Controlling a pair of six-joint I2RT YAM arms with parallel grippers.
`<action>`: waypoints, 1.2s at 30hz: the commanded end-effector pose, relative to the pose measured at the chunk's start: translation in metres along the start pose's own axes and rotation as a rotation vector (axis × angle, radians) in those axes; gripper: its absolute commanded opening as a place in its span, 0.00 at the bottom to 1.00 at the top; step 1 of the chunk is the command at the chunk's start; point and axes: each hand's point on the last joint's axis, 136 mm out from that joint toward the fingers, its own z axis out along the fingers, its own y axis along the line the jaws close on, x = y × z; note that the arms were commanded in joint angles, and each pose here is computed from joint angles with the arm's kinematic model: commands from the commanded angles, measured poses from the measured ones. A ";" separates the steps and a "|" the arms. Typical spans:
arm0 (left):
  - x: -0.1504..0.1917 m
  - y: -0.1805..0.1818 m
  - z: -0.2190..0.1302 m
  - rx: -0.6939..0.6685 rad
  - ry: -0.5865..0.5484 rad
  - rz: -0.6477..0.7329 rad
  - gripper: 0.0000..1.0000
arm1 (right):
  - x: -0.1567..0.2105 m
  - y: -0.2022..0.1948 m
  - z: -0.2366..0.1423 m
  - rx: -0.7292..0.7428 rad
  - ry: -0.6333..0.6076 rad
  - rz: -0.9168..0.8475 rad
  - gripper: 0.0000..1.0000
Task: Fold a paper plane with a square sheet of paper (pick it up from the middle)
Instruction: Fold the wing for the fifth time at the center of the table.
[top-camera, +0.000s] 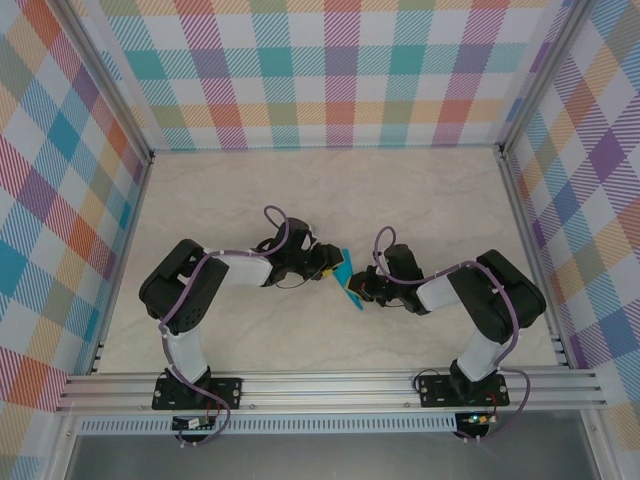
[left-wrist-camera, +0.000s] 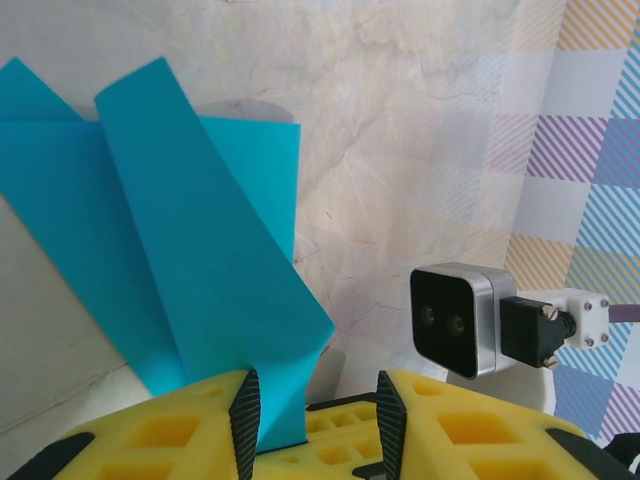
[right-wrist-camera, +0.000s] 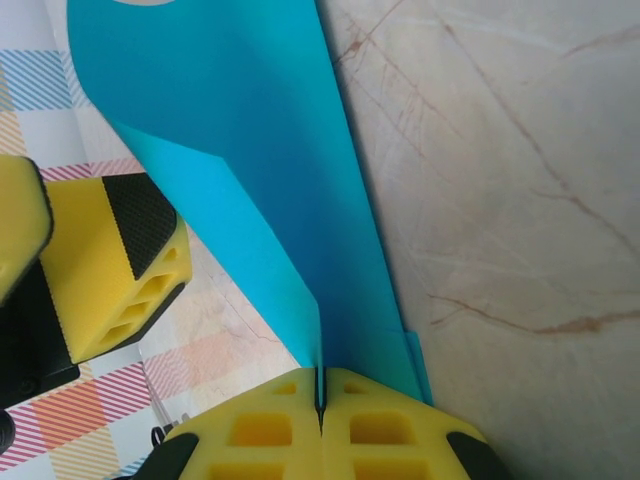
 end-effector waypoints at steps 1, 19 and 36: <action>0.002 -0.013 0.007 0.050 0.018 0.012 0.39 | 0.005 -0.028 0.000 0.078 0.009 0.083 0.02; 0.004 -0.012 0.021 0.069 0.056 0.040 0.43 | 0.006 -0.040 0.002 0.099 0.012 0.141 0.02; 0.009 -0.032 -0.003 0.105 0.032 0.117 0.52 | 0.012 -0.056 0.003 0.140 0.034 0.245 0.01</action>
